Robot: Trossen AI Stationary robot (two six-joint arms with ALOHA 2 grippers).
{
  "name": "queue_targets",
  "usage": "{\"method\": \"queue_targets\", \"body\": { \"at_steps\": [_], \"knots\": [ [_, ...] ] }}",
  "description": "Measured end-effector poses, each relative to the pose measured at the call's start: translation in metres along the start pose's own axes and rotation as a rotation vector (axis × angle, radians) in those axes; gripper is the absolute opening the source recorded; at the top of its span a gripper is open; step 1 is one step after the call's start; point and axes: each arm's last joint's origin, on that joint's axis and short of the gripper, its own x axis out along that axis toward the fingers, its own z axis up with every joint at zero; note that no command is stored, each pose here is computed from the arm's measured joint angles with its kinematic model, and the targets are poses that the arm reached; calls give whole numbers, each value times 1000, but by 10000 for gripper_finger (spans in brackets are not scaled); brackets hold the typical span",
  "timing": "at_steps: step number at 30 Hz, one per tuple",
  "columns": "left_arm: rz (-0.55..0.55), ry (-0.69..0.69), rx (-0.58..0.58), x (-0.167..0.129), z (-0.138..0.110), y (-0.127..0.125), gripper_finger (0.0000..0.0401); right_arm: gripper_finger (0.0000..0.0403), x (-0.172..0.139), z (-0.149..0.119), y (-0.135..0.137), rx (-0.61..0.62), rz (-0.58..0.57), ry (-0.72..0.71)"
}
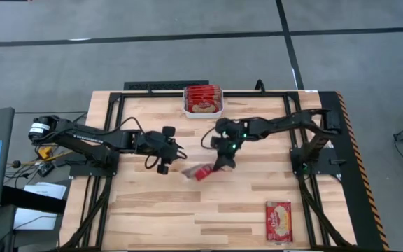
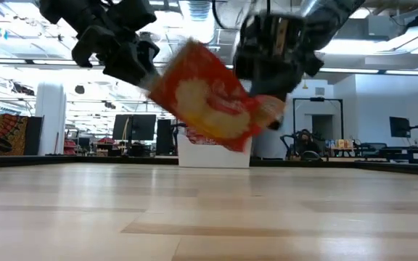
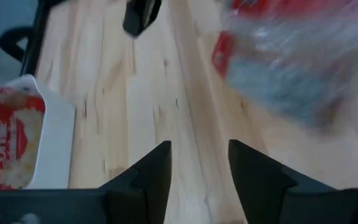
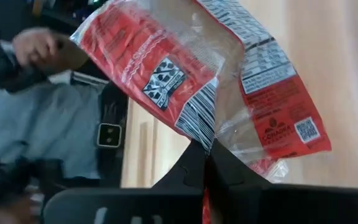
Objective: Sort popcorn bags into baskets
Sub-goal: Put the red popcorn bag into the white bin
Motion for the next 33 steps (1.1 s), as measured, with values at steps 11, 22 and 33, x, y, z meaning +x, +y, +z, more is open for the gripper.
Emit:
{"method": "queue_targets", "body": {
  "at_steps": [11, 22, 33],
  "knots": [
    [-48, -63, -3, 1, 6, -4, 267, 10, -19, -1, -32, 155, 69, -63],
    [-75, -45, 13, 37, 0, -15, 247, 15, -21, 6, -31, 194, 90, -108],
    [-3, 70, 54, 33, 0, -10, 103, 12, -29, 9, -39, 230, 25, -158]
  ]
}}
